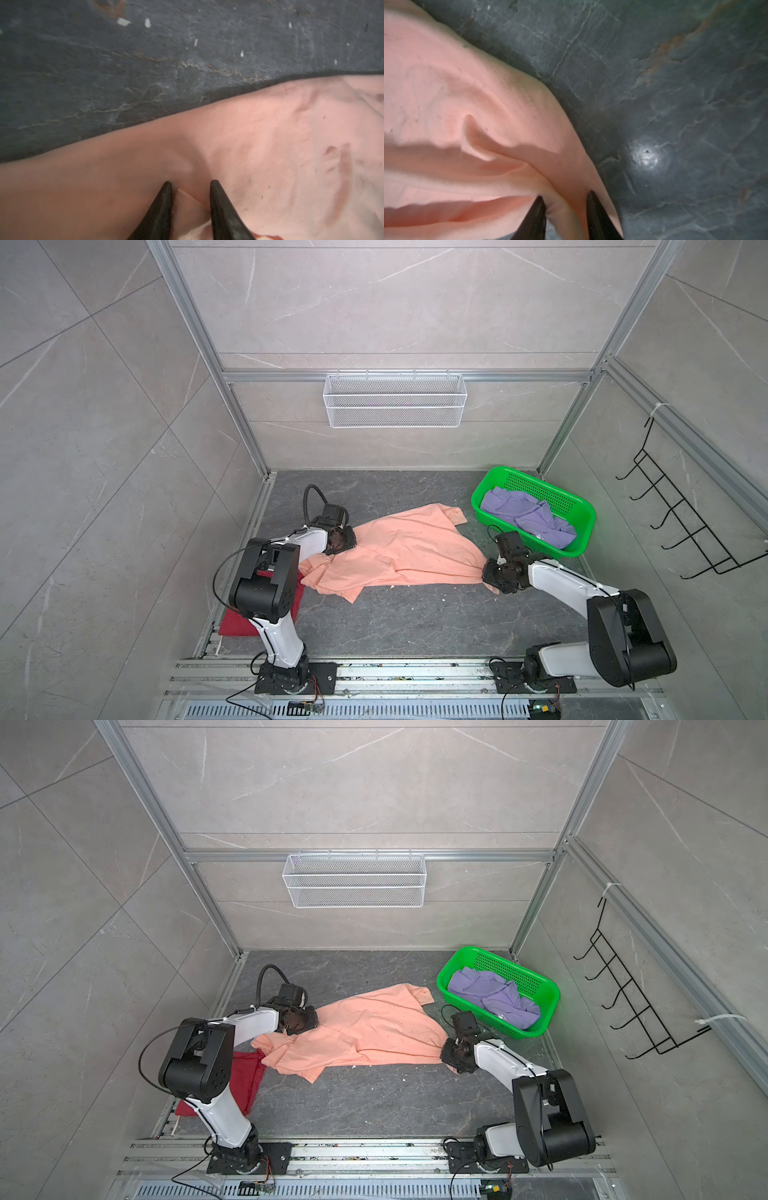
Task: Fold and stack the t-shirts
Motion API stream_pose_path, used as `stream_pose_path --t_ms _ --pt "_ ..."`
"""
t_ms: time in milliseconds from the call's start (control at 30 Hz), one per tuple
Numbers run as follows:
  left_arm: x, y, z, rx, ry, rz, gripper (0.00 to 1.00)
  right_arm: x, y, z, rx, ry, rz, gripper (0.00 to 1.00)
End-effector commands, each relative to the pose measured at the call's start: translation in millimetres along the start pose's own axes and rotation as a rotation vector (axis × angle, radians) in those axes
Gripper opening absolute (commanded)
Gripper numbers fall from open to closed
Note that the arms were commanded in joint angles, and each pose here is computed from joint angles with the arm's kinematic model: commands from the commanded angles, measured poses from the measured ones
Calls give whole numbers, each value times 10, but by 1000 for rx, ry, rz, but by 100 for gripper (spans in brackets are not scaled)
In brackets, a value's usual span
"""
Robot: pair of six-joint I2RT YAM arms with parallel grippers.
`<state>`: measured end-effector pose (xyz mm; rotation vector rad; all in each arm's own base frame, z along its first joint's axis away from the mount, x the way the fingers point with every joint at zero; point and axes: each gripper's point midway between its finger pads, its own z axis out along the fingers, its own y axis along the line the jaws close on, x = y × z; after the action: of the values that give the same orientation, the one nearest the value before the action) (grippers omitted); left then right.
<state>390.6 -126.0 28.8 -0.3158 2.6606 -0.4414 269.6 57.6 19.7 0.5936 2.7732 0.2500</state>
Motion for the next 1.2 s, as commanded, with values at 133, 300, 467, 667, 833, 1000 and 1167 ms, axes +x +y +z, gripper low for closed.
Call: stream_pose_path --t_ms 133,300,467,667,833,1000,1167 --pt "-81 -328 -278 153 -32 -16 22 90 -137 20 49 23 20 35" --pt "-105 -343 -396 157 -60 -7 9 97 -136 33 47 25 20 35" --pt "-99 -319 -442 148 -70 -2 0 94 -135 25 46 24 20 35" --pt "-167 -279 -585 108 -110 22 0 2 -117 -147 39 -21 27 57" --pt "-340 -175 -838 26 -211 46 0 4 -210 -337 75 -35 76 62" --pt "-483 -161 -1027 -5 -286 64 0 158 -223 -403 35 -19 122 62" --pt "-553 -24 -1123 -85 -333 58 0 277 -236 -438 -8 -23 204 62"
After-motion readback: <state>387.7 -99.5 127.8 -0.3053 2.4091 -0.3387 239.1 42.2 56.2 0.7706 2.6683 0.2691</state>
